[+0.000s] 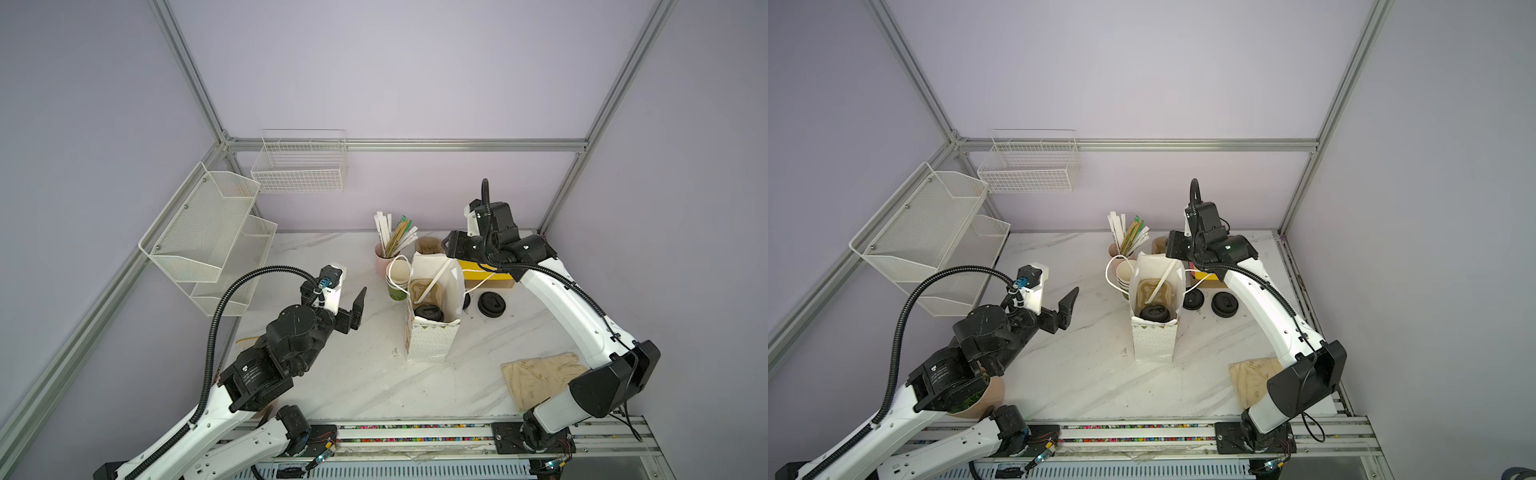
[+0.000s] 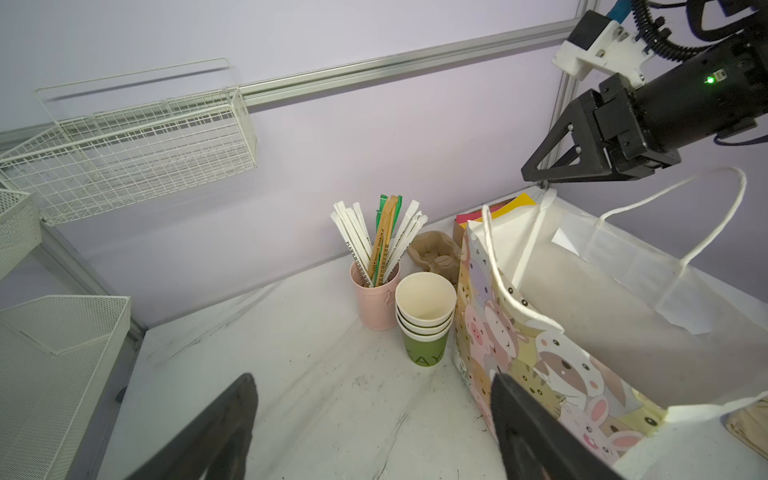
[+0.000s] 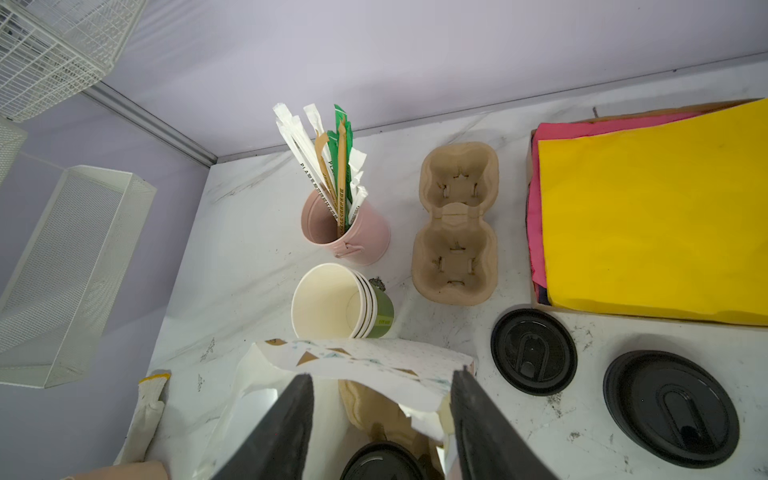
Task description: Pack the takeout coffee
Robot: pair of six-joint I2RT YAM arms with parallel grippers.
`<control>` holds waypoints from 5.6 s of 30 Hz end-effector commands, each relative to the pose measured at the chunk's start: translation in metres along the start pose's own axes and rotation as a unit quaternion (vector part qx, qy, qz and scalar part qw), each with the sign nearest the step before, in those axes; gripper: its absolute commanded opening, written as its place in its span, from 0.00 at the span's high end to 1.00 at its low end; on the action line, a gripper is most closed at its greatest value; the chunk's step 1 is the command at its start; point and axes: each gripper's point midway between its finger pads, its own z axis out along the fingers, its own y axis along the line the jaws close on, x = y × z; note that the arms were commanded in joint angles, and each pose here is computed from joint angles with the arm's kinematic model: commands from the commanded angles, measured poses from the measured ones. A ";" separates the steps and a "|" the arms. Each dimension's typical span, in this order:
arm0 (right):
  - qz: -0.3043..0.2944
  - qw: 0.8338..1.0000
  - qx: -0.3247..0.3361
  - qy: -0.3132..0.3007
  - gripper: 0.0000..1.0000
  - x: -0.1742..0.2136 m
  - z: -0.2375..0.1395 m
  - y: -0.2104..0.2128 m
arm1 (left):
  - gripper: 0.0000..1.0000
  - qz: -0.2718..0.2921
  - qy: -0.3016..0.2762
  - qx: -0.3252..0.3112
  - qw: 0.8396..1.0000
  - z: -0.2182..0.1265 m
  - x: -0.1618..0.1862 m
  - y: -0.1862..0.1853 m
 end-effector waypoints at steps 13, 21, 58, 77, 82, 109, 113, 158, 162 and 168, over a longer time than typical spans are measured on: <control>-0.013 1.000 0.007 0.007 0.67 0.013 0.013 -0.003 | 0.12 0.013 0.015 -0.032 0.999 0.009 0.035 0.007; -0.013 1.000 0.008 0.006 0.81 0.015 0.007 -0.004 | 0.11 0.010 0.017 -0.039 0.999 0.010 0.040 0.010; -0.117 0.993 0.024 -0.014 1.00 0.039 -0.023 0.039 | 0.11 0.007 0.032 -0.050 0.998 0.016 0.055 0.015; -0.135 0.988 0.068 0.031 1.00 0.081 0.014 0.025 | 0.10 0.005 0.035 -0.048 0.998 0.018 0.058 0.014; -0.129 0.990 0.061 0.016 0.86 0.069 0.000 0.031 | 0.10 0.004 0.035 -0.046 0.998 0.018 0.058 0.014; 0.095 0.977 0.150 -0.119 0.17 -0.051 -0.062 -0.099 | 0.02 -0.017 0.013 -0.039 0.999 0.010 0.059 0.016; 0.141 0.970 0.181 -0.083 0.13 -0.047 -0.027 -0.141 | 0.00 -0.019 0.015 -0.035 0.999 0.012 0.062 0.013; 0.175 0.951 0.239 0.089 0.60 0.041 0.213 -0.264 | 0.00 -0.011 0.011 -0.042 0.999 0.019 0.072 0.011; 0.174 0.952 0.237 0.084 0.72 0.038 0.210 -0.264 | 0.00 -0.011 0.010 -0.041 0.999 0.019 0.072 0.011; 0.176 0.953 0.236 0.073 0.81 0.030 0.201 -0.262 | 0.00 -0.010 0.011 -0.039 0.999 0.019 0.072 0.010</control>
